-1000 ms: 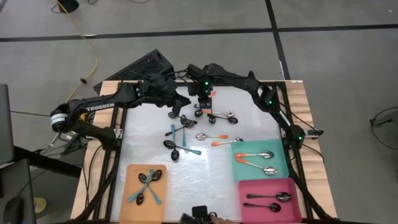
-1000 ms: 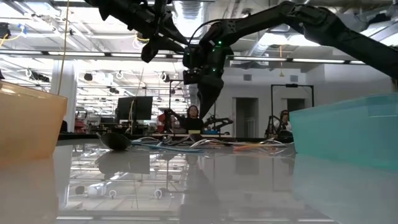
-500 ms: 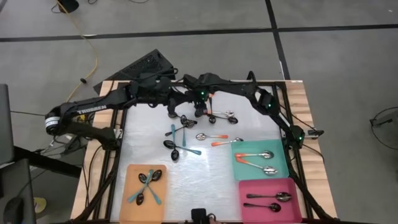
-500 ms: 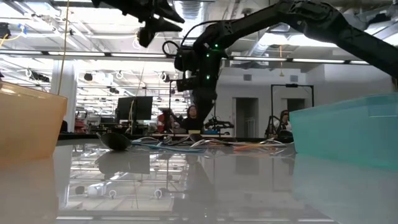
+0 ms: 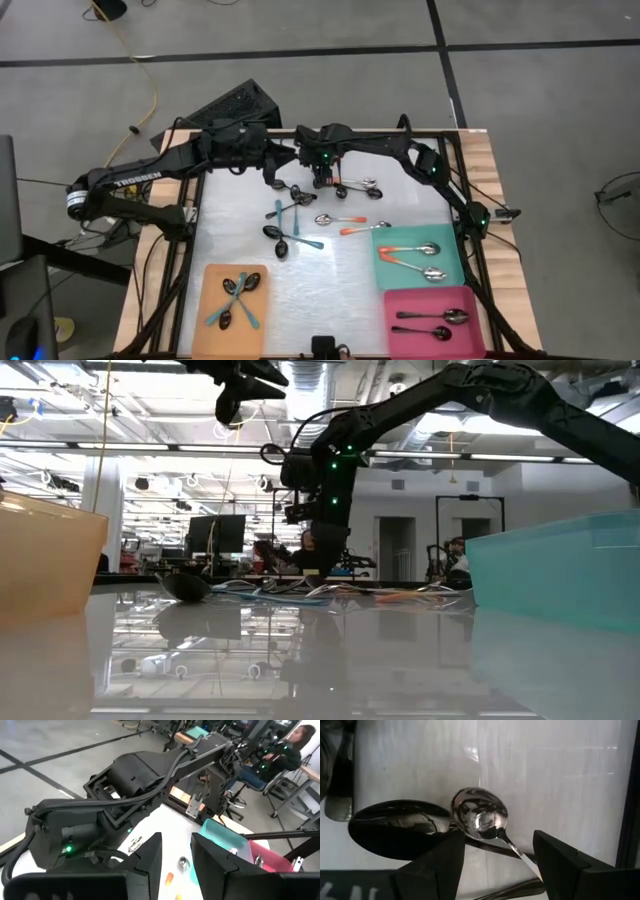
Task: Sort silverware by color (type)
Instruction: Put the orange spoon into the blue bin
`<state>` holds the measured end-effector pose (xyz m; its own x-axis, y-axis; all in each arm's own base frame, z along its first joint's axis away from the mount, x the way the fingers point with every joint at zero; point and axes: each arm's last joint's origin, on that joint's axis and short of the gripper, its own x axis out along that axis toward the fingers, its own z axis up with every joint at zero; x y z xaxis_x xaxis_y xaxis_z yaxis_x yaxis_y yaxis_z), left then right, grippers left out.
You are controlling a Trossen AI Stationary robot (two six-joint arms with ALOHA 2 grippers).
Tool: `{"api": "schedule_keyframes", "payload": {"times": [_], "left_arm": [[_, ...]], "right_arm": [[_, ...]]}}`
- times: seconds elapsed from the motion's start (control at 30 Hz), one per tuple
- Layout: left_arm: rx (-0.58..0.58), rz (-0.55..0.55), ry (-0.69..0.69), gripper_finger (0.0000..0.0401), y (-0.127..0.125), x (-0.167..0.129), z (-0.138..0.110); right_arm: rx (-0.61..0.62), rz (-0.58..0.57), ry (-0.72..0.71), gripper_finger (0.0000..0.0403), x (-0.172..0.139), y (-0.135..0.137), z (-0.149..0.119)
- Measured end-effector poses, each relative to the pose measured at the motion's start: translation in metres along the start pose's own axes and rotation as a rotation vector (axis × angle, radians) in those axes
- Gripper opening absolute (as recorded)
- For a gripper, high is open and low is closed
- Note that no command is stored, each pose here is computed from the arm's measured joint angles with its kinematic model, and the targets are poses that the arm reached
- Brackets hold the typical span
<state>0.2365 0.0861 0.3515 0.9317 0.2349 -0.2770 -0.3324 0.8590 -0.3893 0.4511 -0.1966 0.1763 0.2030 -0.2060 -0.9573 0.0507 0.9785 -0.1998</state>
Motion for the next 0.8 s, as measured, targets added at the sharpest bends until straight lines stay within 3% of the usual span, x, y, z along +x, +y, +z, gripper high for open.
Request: {"api": "schedule_keyframes", "payload": {"times": [0.37,0.63,0.8], "left_arm": [[-0.004,0.037,0.036,0.0088,0.002,0.0,-0.004],[0.005,0.037,0.035,0.0088,0.002,0.0,-0.004],[0.017,0.041,0.034,0.0088,0.003,0.0,-0.004]], "right_arm": [[-0.026,0.009,0.003,0.0243,-0.001,0.009,0.003],[-0.018,-0.045,-0.049,0.0243,-0.001,0.004,0.008],[-0.001,-0.045,-0.013,0.0237,0.016,-0.001,0.004]]}}
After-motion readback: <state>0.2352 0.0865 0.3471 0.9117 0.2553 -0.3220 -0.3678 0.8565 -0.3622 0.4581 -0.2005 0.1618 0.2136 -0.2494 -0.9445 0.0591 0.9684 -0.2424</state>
